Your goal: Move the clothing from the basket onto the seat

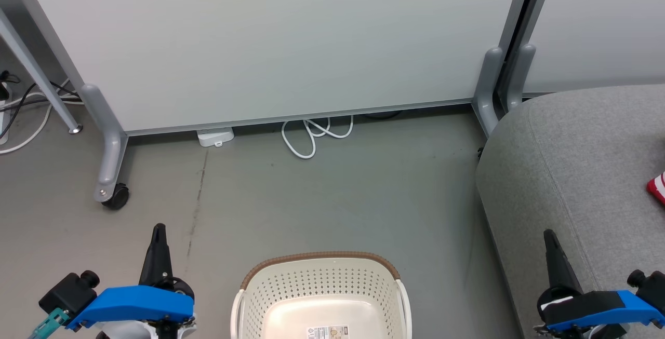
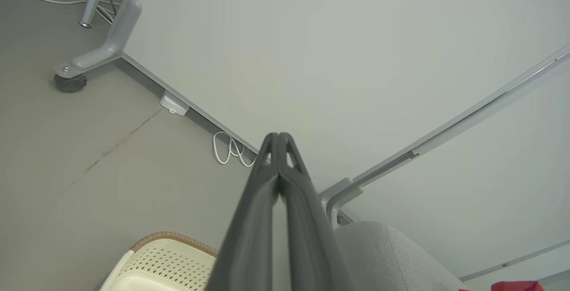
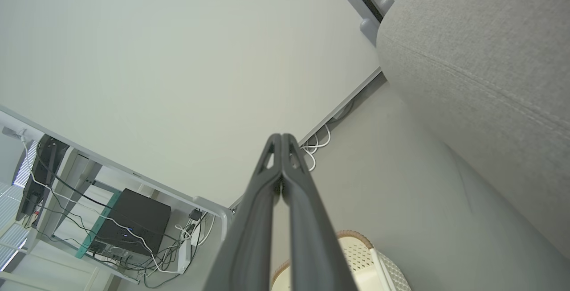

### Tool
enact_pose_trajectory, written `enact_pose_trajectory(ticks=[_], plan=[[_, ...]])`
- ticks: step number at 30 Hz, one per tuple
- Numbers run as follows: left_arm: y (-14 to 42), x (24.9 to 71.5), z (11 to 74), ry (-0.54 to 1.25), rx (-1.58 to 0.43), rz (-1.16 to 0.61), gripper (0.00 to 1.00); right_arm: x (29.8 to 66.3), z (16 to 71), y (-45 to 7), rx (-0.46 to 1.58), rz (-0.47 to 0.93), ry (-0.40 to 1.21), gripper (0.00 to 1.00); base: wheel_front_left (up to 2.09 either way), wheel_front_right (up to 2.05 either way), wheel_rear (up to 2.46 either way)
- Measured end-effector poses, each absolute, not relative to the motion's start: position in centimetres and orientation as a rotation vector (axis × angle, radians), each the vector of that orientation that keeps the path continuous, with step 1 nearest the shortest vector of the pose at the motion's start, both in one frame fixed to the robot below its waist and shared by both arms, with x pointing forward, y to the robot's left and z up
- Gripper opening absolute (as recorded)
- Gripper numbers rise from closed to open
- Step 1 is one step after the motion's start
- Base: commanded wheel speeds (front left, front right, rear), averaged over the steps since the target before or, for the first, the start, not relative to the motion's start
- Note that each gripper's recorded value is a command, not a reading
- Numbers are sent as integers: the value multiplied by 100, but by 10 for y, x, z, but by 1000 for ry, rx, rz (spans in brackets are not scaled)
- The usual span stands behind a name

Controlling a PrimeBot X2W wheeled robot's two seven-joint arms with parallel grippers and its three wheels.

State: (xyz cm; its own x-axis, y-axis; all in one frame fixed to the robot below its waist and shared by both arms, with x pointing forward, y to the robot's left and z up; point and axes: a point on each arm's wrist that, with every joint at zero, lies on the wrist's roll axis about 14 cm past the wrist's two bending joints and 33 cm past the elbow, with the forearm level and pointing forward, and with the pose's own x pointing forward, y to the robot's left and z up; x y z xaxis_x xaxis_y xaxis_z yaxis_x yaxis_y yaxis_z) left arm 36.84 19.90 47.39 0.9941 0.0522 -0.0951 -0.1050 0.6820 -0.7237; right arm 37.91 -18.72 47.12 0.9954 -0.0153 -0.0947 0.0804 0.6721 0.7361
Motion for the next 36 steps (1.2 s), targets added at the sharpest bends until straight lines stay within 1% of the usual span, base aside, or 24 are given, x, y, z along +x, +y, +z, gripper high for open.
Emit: enact_pose_trajectory(ticks=[36], plan=[[202,378,485,48,-1209,80,0,385,485,-193,1216,-57,57,0,0,0,0]])
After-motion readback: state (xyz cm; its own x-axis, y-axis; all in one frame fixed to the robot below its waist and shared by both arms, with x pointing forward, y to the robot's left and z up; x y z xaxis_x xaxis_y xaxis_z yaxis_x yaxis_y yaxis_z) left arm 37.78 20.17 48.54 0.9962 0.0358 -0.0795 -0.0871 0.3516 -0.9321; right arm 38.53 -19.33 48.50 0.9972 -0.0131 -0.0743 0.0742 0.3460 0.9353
